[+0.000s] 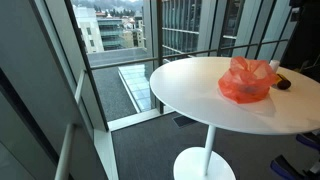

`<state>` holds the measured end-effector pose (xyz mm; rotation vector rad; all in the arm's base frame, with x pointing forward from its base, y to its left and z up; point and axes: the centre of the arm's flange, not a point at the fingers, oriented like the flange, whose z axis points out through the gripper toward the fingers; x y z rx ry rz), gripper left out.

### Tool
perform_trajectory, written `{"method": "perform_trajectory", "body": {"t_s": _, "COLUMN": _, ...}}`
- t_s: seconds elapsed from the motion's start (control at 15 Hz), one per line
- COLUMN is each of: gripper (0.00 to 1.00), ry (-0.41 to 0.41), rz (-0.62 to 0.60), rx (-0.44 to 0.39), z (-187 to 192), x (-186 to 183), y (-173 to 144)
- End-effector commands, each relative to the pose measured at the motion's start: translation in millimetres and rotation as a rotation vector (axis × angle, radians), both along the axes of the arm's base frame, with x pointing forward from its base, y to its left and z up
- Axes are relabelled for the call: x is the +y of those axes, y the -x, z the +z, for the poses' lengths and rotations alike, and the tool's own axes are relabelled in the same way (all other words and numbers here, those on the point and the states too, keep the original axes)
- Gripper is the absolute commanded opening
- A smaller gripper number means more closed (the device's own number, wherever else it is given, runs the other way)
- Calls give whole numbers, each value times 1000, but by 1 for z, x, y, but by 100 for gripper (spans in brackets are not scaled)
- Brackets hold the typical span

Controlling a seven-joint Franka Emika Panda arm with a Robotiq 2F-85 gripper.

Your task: Remove the white and blue container from the plastic bag and put it on the table

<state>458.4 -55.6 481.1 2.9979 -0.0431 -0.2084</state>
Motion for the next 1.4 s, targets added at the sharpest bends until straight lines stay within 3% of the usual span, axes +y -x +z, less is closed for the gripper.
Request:
{"method": "perform_trajectory", "body": {"t_s": 0.0, "gripper": 100, "ry": 0, "rz": 0, "rx": -1, "z": 0, "x": 0, "y": 0}}
{"method": "perform_trajectory", "body": {"t_s": 0.47, "gripper": 100, "ry": -11, "rz": 2, "rx": -16, "z": -15, "x": 3, "y": -6}}
{"method": "perform_trajectory", "body": {"t_s": 1.0, "gripper": 100, "ry": -41, "rz": 7, "rx": -106, "z": -81, "x": 3, "y": -42}}
{"method": "perform_trajectory", "body": {"t_s": 1.33, "gripper": 100, "ry": -89, "rz": -16, "rx": -115, "z": -121, "x": -5, "y": -65}}
